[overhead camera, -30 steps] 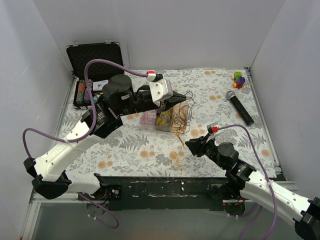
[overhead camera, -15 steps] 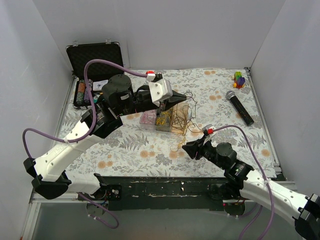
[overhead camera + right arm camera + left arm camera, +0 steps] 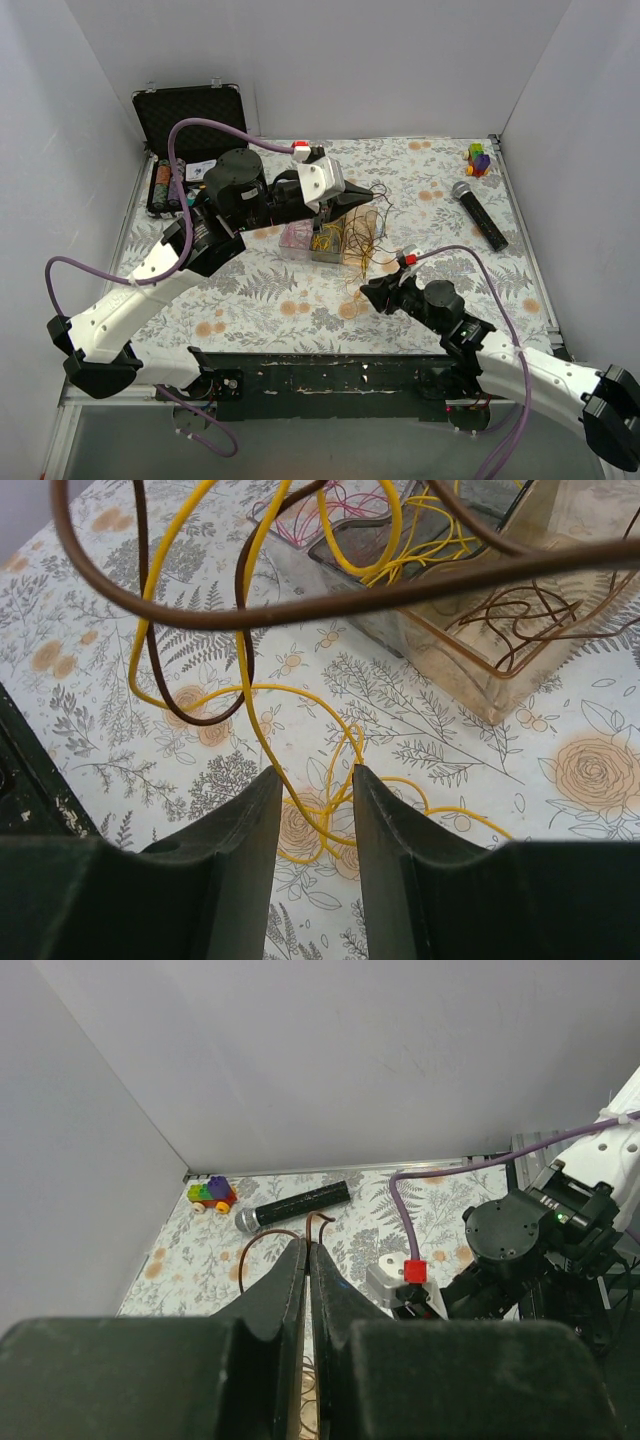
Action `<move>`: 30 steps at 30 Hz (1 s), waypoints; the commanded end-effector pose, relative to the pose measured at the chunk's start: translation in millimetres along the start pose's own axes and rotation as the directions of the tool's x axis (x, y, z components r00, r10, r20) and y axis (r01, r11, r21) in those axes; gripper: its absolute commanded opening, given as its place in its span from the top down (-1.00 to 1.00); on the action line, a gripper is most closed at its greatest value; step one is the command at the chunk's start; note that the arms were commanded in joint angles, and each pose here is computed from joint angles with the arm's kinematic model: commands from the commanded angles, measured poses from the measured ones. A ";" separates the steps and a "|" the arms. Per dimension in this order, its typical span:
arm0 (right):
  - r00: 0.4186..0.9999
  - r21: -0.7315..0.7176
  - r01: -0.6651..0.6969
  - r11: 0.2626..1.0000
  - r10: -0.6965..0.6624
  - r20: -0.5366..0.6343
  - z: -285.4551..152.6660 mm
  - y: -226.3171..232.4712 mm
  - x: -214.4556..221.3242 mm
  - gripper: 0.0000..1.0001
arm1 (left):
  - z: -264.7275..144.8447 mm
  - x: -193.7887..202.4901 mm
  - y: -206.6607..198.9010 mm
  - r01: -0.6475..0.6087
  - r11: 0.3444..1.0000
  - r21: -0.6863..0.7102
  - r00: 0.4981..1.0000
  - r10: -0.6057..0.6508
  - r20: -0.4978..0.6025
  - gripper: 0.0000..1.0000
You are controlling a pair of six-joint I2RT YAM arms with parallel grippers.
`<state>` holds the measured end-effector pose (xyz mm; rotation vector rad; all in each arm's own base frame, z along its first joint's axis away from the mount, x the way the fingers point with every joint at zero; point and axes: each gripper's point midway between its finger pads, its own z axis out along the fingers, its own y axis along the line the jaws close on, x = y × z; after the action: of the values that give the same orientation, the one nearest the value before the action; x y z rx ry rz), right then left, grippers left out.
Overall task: Untangle the cables
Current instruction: Untie the cable.
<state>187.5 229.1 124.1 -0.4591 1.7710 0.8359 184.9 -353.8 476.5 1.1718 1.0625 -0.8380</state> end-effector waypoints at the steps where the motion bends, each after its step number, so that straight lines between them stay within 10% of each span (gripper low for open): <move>1: 0.991 -0.051 0.050 0.997 -0.043 0.129 14.1 18.0 -43.7 0.15 | 0.1 -11.1 2.2 -0.005 1.000 -0.003 0.999 0.005 0.032 1.00; 8: 0.988 -0.068 0.051 0.996 -0.040 0.147 27.7 24.5 -46.5 0.35 | 1.9 -18.1 3.4 0.015 1.000 -0.003 0.999 -0.014 0.049 1.00; 14: 0.991 -0.028 0.042 0.999 -0.038 0.130 29.3 18.8 -39.3 0.95 | -1.2 -32.4 5.7 0.024 1.000 -0.012 0.997 -0.023 0.075 1.00; 30: 0.986 0.178 -0.168 0.970 0.169 0.011 -10.8 -31.0 44.7 0.97 | -25.2 -105.1 47.8 -0.226 0.953 -0.201 0.957 0.256 0.138 1.00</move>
<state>189.3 216.7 95.9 -0.3022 1.8127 0.8013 188.0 -338.0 556.2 1.0749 0.9064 -0.7398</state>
